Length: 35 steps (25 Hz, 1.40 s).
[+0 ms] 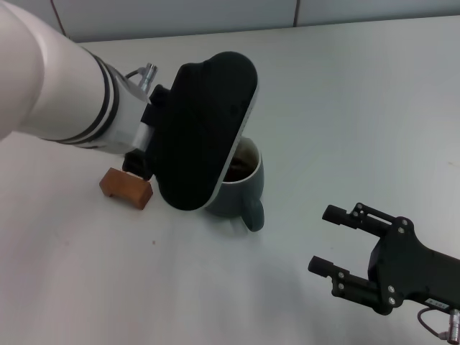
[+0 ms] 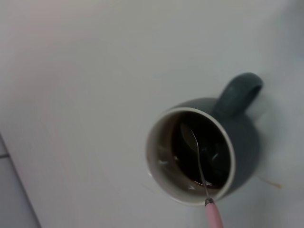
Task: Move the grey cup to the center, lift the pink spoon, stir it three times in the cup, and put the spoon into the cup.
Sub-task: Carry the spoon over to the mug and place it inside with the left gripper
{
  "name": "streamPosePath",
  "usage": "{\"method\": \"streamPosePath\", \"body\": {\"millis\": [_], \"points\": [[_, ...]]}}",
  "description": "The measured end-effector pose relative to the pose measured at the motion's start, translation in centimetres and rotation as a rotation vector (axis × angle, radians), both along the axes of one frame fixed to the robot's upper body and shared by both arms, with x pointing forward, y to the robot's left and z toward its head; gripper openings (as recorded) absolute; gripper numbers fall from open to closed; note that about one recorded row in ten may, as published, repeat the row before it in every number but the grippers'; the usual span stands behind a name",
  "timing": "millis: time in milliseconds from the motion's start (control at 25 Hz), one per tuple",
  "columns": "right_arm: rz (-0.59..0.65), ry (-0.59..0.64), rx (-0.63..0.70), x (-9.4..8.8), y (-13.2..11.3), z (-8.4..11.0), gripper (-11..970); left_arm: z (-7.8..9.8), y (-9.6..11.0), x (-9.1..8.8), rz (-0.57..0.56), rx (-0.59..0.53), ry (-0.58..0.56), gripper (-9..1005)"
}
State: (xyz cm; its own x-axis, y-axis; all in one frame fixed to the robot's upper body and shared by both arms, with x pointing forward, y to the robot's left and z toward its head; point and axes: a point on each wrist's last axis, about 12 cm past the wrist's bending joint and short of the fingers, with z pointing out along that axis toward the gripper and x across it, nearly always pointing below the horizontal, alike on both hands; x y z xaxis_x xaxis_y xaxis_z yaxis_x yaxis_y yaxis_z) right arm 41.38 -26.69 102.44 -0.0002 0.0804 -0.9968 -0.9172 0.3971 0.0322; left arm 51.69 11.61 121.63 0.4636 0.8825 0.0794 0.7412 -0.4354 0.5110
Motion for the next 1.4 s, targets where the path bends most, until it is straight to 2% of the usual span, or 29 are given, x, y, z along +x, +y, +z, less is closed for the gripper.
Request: {"method": "streamPosePath", "body": {"millis": [200,440,800,1040,1080,1200,1400], "points": [[0.001,0.000,0.000,0.0,0.0,0.0,713,0.1,-0.6,0.3,-0.015,-0.025,-0.027,131],[0.005,-0.001,-0.001,0.1,0.1,0.0,711,-0.1,-1.2,-0.3,-0.040,-0.033,-0.029,131],[0.010,-0.003,0.000,0.3,0.1,0.1,711,-0.2,-0.2,-0.5,-0.009,0.013,0.017,130],[0.012,0.000,0.001,0.3,0.2,0.1,711,0.0,0.1,-0.1,0.007,0.006,0.009,130],[0.013,0.000,0.001,0.3,0.2,0.1,711,0.3,-0.1,0.4,0.008,-0.022,-0.021,130],[0.014,0.000,0.001,0.3,0.2,0.1,711,0.4,-0.3,0.6,0.002,-0.037,-0.036,130],[0.016,-0.002,0.003,0.3,0.1,0.2,711,0.2,-0.8,0.3,-0.023,-0.031,-0.035,131]]}}
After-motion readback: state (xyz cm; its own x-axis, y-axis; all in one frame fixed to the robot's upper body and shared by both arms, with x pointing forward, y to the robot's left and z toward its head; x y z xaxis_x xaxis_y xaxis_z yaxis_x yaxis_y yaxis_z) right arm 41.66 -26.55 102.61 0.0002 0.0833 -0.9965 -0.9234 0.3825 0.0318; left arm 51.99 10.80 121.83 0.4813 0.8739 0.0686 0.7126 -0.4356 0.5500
